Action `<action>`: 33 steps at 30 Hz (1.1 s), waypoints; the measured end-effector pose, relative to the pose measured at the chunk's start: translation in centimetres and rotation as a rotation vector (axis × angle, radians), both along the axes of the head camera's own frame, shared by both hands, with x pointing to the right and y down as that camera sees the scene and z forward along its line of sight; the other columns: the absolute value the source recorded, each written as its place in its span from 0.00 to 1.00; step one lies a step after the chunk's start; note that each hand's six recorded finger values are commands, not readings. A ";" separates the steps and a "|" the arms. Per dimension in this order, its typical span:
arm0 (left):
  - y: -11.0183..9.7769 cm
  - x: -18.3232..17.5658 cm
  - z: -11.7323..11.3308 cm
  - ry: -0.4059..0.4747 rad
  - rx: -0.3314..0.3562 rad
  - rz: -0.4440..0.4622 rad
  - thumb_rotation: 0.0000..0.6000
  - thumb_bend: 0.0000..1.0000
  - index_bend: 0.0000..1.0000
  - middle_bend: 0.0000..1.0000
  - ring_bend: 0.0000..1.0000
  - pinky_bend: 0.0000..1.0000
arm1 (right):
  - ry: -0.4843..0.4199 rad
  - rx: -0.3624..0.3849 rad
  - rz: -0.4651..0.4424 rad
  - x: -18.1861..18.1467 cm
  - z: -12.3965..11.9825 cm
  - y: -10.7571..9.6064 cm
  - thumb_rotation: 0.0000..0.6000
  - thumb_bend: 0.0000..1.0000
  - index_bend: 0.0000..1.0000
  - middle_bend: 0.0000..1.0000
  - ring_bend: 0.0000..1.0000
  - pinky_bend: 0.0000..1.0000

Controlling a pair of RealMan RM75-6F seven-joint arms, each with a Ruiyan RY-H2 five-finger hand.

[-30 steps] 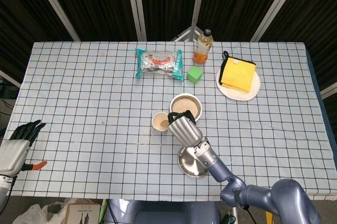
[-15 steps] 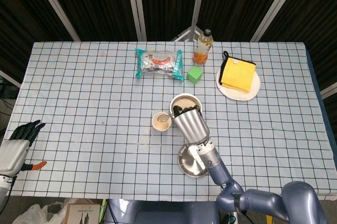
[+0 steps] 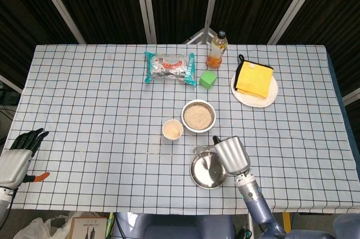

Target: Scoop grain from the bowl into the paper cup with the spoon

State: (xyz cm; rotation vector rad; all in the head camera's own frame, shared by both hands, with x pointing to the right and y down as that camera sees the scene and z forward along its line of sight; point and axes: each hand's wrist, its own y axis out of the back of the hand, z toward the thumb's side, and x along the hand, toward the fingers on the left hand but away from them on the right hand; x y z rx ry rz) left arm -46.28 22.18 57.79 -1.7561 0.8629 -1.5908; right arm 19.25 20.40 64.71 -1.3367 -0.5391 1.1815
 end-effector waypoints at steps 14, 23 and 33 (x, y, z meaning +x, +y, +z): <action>0.1 -0.1 0.0 -0.014 0.011 -0.007 1.00 0.00 0.00 0.00 0.00 0.00 | 0.075 -0.167 0.067 1.4 2.5 3.9 1.00 0.50 0.50 0.92 0.98 1.00; 0.1 -0.1 0.0 -0.015 0.010 -0.006 1.00 0.00 0.00 0.00 0.00 0.00 | 0.144 -0.182 0.069 2.0 2.5 4.1 1.00 0.39 0.00 0.92 0.98 1.00; 0.1 -0.3 0.0 -0.021 0.012 -0.006 1.00 0.00 0.00 0.00 0.00 0.00 | 0.180 -0.122 0.049 2.8 1.4 3.8 1.00 0.37 0.00 0.68 0.73 0.80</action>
